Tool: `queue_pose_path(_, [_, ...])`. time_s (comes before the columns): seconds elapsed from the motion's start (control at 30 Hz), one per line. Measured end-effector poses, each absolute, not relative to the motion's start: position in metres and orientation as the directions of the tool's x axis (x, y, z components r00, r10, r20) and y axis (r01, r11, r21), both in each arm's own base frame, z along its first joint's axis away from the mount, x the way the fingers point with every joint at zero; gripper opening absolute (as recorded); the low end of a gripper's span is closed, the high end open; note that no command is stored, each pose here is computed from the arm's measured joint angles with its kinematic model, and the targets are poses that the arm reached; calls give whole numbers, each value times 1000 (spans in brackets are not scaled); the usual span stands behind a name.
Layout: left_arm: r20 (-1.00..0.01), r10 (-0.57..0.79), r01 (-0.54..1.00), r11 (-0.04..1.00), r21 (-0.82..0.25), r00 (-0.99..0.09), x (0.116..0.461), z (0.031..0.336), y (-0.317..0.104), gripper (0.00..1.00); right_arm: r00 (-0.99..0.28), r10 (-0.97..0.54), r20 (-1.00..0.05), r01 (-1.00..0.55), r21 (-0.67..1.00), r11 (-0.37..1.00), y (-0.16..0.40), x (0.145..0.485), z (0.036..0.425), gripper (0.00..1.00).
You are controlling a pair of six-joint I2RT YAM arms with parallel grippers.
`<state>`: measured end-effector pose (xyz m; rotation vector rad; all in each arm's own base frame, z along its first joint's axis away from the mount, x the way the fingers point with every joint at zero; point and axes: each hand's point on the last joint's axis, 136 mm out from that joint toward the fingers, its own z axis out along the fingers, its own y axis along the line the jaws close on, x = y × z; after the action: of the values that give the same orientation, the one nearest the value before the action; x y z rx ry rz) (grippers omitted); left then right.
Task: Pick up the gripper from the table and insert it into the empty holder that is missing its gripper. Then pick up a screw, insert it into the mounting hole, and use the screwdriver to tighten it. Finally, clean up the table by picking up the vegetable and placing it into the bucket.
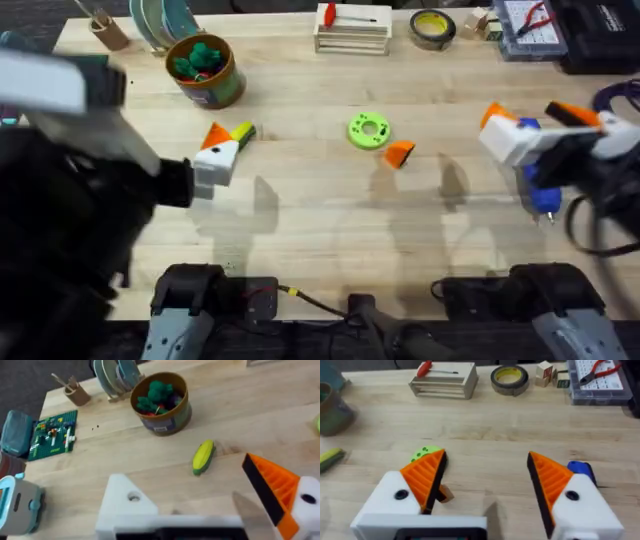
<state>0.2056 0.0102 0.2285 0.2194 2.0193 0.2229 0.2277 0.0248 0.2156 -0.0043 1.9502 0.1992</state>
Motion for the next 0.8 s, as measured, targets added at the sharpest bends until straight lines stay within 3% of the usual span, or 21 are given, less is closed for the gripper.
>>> queue_pose_path(0.3, [-670,279,150,958,245,-688,207,239,11,990,-505,93,-858,-141,188,972,38,250,270,975])
queue_pose_path(0.8, [-607,270,270,958,93,-748,226,221,-17,993,-521,91,-849,-216,234,948,53,256,283,974])
